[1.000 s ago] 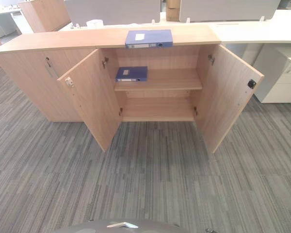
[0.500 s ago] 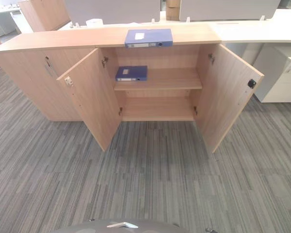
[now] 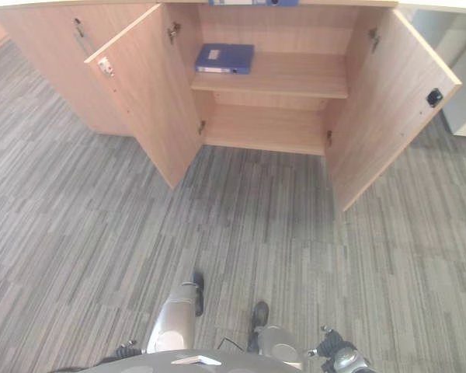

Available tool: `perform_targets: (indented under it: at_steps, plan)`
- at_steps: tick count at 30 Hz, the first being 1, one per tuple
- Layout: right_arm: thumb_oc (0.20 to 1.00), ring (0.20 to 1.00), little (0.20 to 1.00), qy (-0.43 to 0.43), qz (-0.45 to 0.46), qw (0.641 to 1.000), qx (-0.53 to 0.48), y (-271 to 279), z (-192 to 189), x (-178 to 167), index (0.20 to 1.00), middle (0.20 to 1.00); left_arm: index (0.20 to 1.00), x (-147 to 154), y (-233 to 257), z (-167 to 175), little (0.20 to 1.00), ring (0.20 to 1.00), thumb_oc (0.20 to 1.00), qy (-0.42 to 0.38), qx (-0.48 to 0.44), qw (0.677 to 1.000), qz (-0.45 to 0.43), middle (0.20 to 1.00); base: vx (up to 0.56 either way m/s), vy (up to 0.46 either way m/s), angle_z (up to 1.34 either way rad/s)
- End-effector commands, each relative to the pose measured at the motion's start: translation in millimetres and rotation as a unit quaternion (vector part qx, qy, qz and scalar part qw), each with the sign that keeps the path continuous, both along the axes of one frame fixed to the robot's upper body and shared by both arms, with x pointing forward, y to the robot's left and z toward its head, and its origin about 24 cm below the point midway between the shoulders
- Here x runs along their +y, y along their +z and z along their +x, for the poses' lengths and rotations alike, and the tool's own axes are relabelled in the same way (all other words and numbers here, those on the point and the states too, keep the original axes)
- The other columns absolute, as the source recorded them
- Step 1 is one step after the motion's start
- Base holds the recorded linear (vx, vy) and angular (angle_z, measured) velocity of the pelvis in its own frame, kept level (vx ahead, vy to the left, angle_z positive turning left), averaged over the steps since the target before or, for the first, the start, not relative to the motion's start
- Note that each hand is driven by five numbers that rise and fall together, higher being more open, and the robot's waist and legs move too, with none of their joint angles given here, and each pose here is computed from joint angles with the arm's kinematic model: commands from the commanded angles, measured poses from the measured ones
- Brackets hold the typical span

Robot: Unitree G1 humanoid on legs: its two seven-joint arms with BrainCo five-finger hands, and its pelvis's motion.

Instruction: Put the empty folder in the office cabinet

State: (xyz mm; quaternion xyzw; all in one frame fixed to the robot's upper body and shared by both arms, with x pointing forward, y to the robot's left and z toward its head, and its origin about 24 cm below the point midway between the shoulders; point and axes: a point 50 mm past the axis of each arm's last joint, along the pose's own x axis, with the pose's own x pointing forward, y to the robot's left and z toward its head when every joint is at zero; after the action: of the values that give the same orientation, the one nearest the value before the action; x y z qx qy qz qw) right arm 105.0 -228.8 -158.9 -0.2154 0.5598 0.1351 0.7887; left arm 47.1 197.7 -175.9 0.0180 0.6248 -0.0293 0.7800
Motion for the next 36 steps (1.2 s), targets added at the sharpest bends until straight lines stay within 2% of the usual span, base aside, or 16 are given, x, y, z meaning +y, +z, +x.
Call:
perform_targets:
  at_steps: [1, 11, 16, 18, 20, 23, 24, 26, 31, 36]
  plan:
    - [1.0, 1.0, 1.0, -0.037, -0.017, 0.999, 0.001, 1.7, -18.0, -20.5, 1.0, 1.0, 1.0, 20.4, 2.4, -9.9, 1.0, 1.0, 1.0, -0.021, 0.011, 0.999, 0.038, 1.0, 0.16, 0.046, -0.1]
    - [1.0, 1.0, 1.0, -0.047, -0.011, 0.998, -0.035, 6.5, -4.8, -22.4, 1.0, 1.0, 1.0, 33.7, 3.9, -48.5, 1.0, 1.0, 1.0, 0.014, 0.044, 0.997, 0.061, 1.0, 0.42, 0.163, -0.4]
    - [1.0, 1.0, 1.0, -0.047, 0.021, 0.998, -0.035, 1.8, -6.0, -2.1, 1.0, 1.0, 1.0, 53.1, 8.7, -32.1, 1.0, 1.0, 1.0, 0.0, 0.027, 0.995, 0.093, 1.0, 0.65, 0.303, -0.77]
    - [1.0, 1.0, 1.0, -0.028, 0.048, 0.998, -0.032, -1.1, -2.8, 17.1, 1.0, 1.0, 1.0, 69.1, 14.0, -12.8, 1.0, 1.0, 1.0, -0.001, 0.018, 0.993, 0.113, 1.0, 0.52, 0.298, -0.19]
    - [1.0, 1.0, 1.0, -0.013, 0.056, 0.997, -0.047, 1.3, 9.3, 25.1, 1.0, 1.0, 1.0, 71.4, 15.4, -4.4, 1.0, 1.0, 1.0, -0.012, 0.007, 0.992, 0.124, 1.0, 0.45, 0.336, -0.04]
    - [1.0, 1.0, 1.0, 0.004, 0.051, 0.995, -0.086, 10.1, 29.9, 21.1, 1.0, 1.0, 1.0, 92.6, 26.2, 17.9, 1.0, 1.0, 1.0, -0.024, -0.03, 0.987, 0.155, 1.0, 0.42, 0.42, -0.22]
    - [1.0, 1.0, 1.0, 0.01, 0.037, 0.996, -0.076, 9.2, 26.4, 15.7, 1.0, 1.0, 1.0, 87.9, 28.6, 36.7, 1.0, 1.0, 1.0, -0.035, -0.065, 0.986, 0.151, 1.0, 0.37, 0.342, -0.17]
    - [1.0, 1.0, 1.0, 0.003, 0.02, 0.998, -0.061, 7.6, 18.9, 6.0, 1.0, 1.0, 1.0, 81.4, 29.6, 48.7, 1.0, 1.0, 1.0, -0.045, -0.088, 0.985, 0.142, 1.0, 0.38, 0.195, 0.38]
    - [1.0, 1.0, 1.0, -0.032, 0.008, 0.999, -0.042, 4.6, 5.1, -4.2, 1.0, 1.0, 1.0, 60.0, 27.1, 62.9, 1.0, 1.0, 1.0, -0.064, -0.116, 0.984, 0.117, 1.0, 0.41, 0.014, 0.66]
    - [1.0, 1.0, 1.0, -0.044, 0.006, 0.999, -0.029, 2.0, -5.1, -5.9, 1.0, 1.0, 1.0, 50.7, 24.0, 60.3, 1.0, 1.0, 1.0, -0.071, -0.115, 0.985, 0.104, 1.0, 0.24, -0.068, 0.51]
